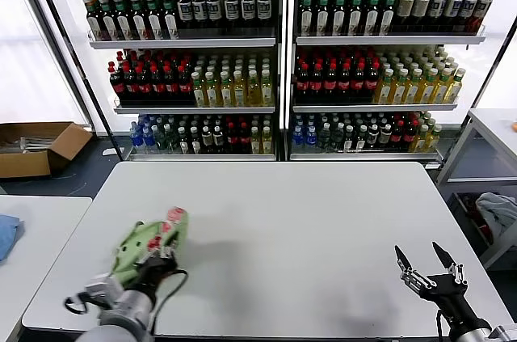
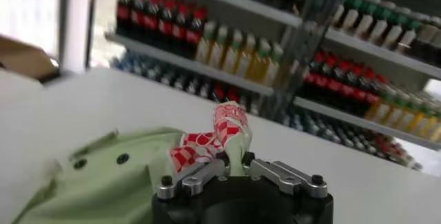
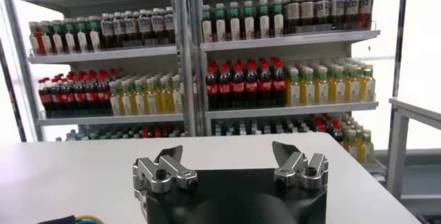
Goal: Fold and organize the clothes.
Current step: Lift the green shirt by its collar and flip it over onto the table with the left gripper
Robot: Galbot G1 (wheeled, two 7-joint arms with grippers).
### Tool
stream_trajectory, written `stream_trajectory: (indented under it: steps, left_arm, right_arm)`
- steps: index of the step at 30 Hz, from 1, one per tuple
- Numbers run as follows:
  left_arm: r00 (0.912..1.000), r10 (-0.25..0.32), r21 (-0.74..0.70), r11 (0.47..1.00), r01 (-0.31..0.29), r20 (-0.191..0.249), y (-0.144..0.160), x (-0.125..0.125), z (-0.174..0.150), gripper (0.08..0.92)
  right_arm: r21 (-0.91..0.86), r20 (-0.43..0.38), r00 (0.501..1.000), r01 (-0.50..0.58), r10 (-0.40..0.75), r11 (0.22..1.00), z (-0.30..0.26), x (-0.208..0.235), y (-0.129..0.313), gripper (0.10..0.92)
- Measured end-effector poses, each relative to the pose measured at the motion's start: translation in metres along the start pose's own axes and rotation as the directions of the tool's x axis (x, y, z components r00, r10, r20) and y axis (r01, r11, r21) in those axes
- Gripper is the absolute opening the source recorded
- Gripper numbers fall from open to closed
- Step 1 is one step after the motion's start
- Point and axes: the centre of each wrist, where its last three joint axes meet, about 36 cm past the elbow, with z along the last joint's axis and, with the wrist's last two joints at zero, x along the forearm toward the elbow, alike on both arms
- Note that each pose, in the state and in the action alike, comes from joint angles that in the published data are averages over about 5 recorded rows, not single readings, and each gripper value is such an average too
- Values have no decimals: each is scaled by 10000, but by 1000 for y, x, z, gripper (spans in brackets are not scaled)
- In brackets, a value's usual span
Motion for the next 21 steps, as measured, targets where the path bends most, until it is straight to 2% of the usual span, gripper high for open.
stream_trajectory:
  steps: [6,14,17,21]
  left_arm:
    - [9922,768,844,9941,-686,-982,-51,-22,34,129]
    - [9767,1631,1349,9803,-1445,-1394,-106,-51,49,139]
    - [9690,1952,1366,9750,-1751,-1514,-119,-53,52,196]
    - [9604,2324,1357,9677,-2125,-1535,-128,-53,53,315]
  right_arm:
    - [34,-105,9999,-36,37,10000,0,4,6,823]
    - [188,-286,9996,17,-11,9998,-2,6,13,823]
    - [276,-384,9992,71,-60,9996,-1,5,16,823]
    - [391,-540,9984,199,-178,9990,0,1,21,823]
